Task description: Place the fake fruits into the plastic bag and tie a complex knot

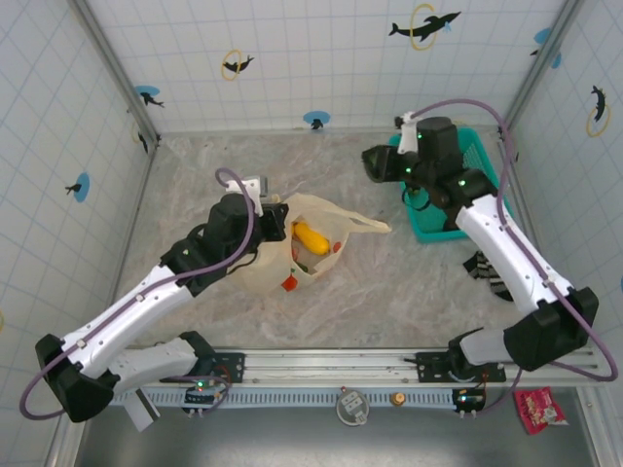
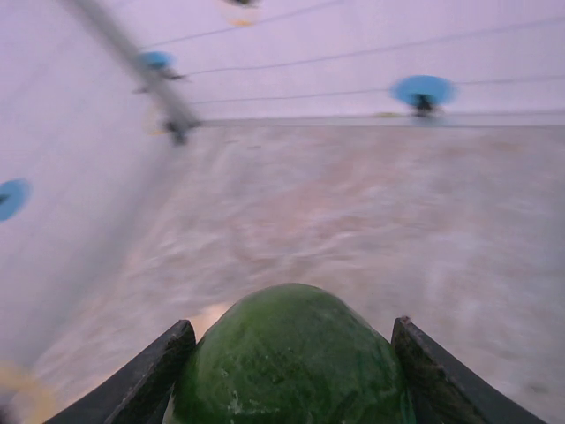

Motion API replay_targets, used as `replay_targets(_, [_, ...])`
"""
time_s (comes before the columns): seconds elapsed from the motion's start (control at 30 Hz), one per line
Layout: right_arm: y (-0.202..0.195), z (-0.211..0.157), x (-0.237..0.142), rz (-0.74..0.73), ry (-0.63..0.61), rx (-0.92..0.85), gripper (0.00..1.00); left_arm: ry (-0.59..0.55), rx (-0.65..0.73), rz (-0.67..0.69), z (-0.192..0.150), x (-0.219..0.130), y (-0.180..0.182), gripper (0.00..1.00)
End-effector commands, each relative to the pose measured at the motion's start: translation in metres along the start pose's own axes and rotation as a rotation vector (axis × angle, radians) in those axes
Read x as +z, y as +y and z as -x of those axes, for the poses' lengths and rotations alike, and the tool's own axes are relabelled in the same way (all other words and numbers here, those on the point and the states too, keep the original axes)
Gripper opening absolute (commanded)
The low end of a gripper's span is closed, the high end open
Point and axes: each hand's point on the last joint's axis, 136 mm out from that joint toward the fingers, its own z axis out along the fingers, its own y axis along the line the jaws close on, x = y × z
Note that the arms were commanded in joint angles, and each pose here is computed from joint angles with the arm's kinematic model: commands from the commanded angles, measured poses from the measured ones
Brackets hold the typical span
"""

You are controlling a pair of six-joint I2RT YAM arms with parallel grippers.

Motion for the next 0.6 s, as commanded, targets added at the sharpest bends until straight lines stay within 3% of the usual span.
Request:
replay_targets(0.0, [0.052,-0.006,0.002,0.168,-0.044,-0.064,0.53,-0.026,-0.022,0.022,0.002,-0.010,0.008,0.00])
replay_targets(0.13, [0.090,-0.055,0.014,0.266,0.021,-0.152,0.53,-0.047,-0.042,0.026,0.003,-0.017,0.012,0.00])
replay_targets(0.3, [0.112,-0.127,0.031,0.286,0.129,-0.303,0.53,-0.070,-0.057,0.038,0.006,-0.026,0.016,0.00])
replay_targets(0.43, [0.102,-0.158,0.051,0.243,0.193,-0.304,0.52,-0.098,-0.062,0.046,0.009,-0.033,0.020,0.00])
replay_targets(0.57, [0.084,-0.166,0.078,0.159,0.215,-0.293,0.52,-0.109,-0.051,0.024,0.009,-0.037,0.019,0.00])
